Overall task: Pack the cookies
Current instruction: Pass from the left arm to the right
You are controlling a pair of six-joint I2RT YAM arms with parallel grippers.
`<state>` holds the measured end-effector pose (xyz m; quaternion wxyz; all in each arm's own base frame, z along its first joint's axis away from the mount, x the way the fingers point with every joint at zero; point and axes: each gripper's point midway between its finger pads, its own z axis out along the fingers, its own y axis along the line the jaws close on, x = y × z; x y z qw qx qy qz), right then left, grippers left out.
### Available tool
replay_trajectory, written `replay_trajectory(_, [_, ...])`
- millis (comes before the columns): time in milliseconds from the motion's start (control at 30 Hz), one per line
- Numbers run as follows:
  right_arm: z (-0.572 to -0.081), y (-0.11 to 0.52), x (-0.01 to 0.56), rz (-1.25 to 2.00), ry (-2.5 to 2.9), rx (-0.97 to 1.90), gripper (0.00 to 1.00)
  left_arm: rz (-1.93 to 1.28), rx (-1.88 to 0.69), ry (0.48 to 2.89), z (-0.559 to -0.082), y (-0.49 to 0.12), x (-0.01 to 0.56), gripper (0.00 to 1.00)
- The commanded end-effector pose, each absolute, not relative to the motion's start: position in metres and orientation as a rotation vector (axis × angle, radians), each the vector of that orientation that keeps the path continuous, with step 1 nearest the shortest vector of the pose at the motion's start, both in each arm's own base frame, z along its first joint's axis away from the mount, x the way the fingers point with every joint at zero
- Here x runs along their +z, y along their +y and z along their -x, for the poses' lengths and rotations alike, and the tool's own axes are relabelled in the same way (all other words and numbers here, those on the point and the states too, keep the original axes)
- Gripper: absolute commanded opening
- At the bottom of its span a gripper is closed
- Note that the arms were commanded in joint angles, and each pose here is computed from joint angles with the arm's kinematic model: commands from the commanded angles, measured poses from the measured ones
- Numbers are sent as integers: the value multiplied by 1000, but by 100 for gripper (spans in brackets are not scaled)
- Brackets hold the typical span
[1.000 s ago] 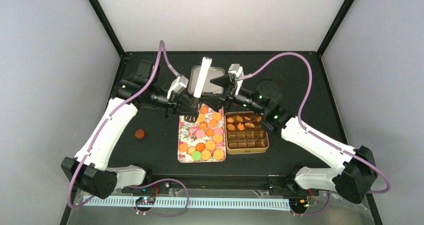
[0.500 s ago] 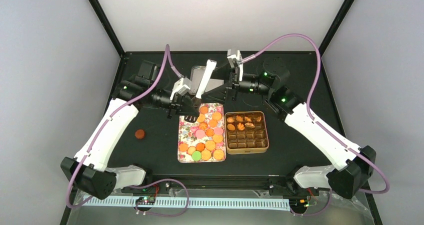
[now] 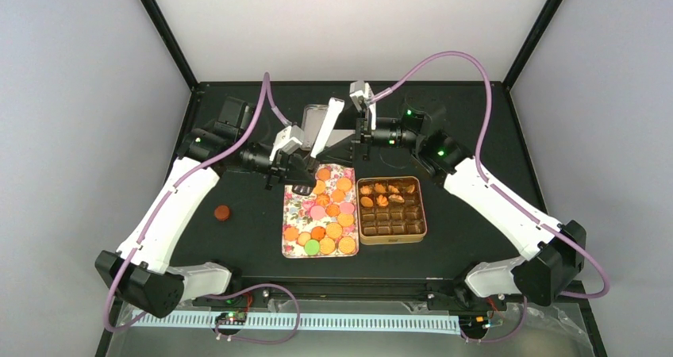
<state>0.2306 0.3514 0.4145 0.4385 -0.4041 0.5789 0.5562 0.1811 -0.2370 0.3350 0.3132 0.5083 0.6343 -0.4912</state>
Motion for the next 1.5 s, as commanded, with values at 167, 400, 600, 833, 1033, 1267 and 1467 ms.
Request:
replay_trajectory(167, [-225,363,416,1098,1457,1506,81,-1390,-1305,1582,-167,-239,349,2])
replay_trajectory(400, [-224,368,417,1111,1466,1571,60,-1394,-1286,1585,-168,-238,348,2])
replay_trajectory(600, [-211,358,414,1125,1451,1569,48,-1390,-1251,1589,-171,-238,348,2])
replay_trajectory(833, [-211,350,423,1069,1429,1508,31,-1374,-1243,1609,-179,-240,345,8])
replay_trajectory(1033, [-233,336,418,934,1467,1293,29,-1365,-1177,1655,-188,-239,336,46])
replay_trajectory(1267, [-242,305,394,824,1538,1074,26,-1358,-1055,1789,-203,-231,310,65])
replay_trajectory(1467, [-246,276,369,740,1605,902,22,-1359,-981,1891,-214,-224,286,68])
